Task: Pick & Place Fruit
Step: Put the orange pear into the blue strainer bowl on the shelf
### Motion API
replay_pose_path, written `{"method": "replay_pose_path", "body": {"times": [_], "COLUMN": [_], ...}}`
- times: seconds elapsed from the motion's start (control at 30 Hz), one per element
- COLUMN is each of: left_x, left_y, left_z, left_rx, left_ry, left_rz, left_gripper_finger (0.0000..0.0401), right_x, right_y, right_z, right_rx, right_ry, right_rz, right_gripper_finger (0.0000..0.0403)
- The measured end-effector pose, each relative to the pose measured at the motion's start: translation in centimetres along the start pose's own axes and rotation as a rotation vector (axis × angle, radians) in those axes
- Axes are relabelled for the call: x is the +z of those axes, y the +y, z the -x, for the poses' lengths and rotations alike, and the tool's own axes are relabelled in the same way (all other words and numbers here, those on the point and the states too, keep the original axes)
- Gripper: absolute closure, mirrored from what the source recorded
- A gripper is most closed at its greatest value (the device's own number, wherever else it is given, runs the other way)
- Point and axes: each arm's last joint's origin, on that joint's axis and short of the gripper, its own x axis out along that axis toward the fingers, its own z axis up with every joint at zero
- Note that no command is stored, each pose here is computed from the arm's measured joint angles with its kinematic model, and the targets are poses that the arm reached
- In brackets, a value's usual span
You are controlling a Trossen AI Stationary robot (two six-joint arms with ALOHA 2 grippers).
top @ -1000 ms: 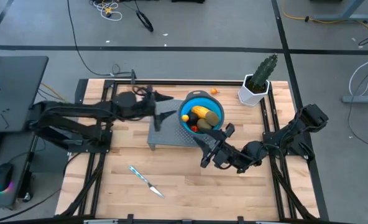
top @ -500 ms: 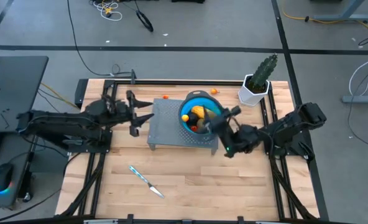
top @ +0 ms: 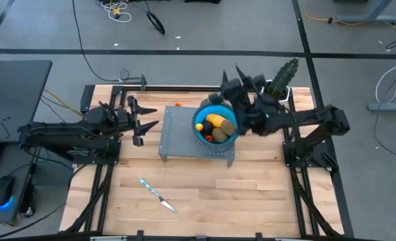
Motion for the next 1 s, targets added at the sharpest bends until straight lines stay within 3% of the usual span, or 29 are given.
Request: {"method": "replay_pose_path", "body": {"times": [0.13,0.23,0.33,0.53,0.63,1.0], "left_x": [0.2,0.6,0.9,1.0,0.9,-0.3], "left_y": [0.2,0.3,0.5,0.6,0.6,0.7], "left_z": [1.0,1.6,2.2,2.7,2.7,2.8], "left_rx": [-0.003,0.002,0.005,0.014,0.016,0.092], "left_ry": [0.014,-0.008,-0.025,-0.024,-0.012,0.126], "left_rz": [-0.012,-0.019,-0.031,-0.058,-0.062,-0.081], "left_gripper_finger": [0.0191,0.0191,0.0191,0.0191,0.0191,0.0191], "right_x": [-0.6,-1.6,-2.5,-6.4,-8.6,-15.0], "right_y": [0.4,0.9,0.2,-3.0,-4.0,-2.4], "right_z": [-2.8,-5.0,-7.7,-13.7,-15.6,-16.5], "right_rx": [0.077,0.263,0.436,0.632,0.726,0.694], "right_ry": [-0.055,-0.08,-0.022,0.313,0.442,0.531], "right_rz": [0.062,0.081,-0.027,-0.317,-0.392,-0.241], "right_gripper_finger": [0.0201,0.0201,0.0201,0.0201,0.0201,0.0201]}}
